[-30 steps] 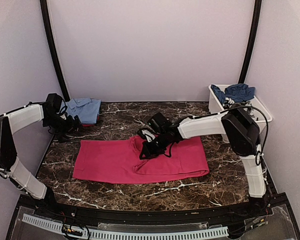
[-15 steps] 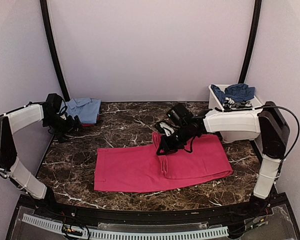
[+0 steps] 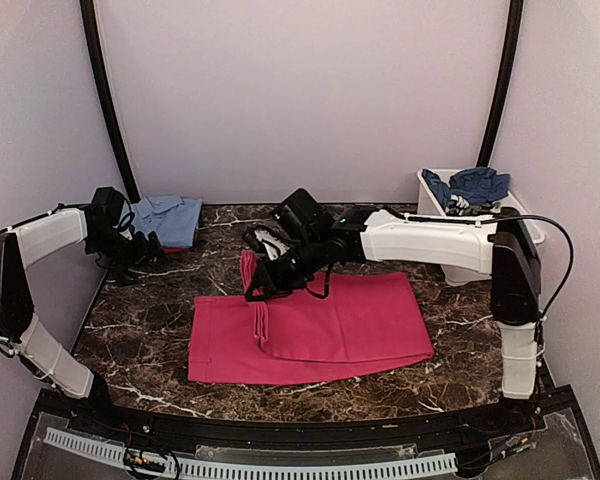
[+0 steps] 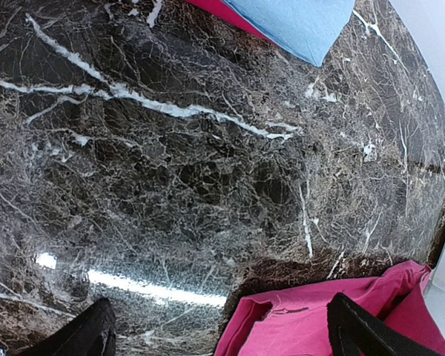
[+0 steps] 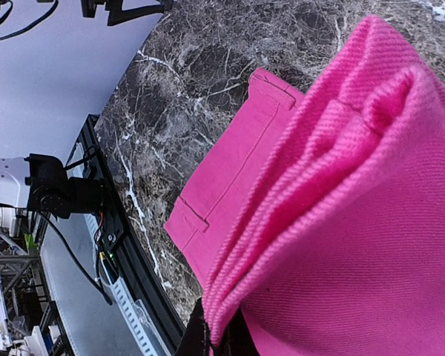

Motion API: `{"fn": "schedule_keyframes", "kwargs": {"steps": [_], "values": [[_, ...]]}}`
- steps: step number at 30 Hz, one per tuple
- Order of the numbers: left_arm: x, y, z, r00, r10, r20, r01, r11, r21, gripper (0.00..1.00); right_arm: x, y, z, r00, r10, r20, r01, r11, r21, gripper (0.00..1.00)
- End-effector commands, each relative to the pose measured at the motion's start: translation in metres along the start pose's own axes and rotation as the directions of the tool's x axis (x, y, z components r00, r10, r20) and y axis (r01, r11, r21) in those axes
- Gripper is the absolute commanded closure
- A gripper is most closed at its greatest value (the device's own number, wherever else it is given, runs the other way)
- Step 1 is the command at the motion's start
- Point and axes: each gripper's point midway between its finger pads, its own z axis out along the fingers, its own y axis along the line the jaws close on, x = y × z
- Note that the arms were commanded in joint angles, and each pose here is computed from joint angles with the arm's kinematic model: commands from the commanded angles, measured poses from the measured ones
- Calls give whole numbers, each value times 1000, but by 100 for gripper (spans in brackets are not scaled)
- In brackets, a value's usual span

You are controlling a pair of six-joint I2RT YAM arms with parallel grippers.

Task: Fold and stack the mixed laundry pile
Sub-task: Fold the 1/3-rectangle-folded trousers at the center of the board.

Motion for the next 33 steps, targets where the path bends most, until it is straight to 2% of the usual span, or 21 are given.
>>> {"fn": "schedule_keyframes", "kwargs": {"steps": [1, 8, 23, 33], "values": [[1, 3, -6, 1000, 10, -1, -11, 1000, -9, 1, -15, 24, 27, 1000, 10, 3, -10, 997, -81, 100], [1, 7, -5, 1000, 10, -3, -10, 1000, -19, 1, -19, 49, 52, 1000, 19, -21, -22, 988, -153, 100], [0, 7, 1, 1000, 5, -19, -5, 1000, -12, 1, -19, 80, 67, 997, 48, -59, -63, 961, -269, 100], [1, 7, 5, 999, 0, -34, 0, 1000, -8, 1, -21, 71, 100, 993, 85, -79, -103, 955, -277, 100]]}}
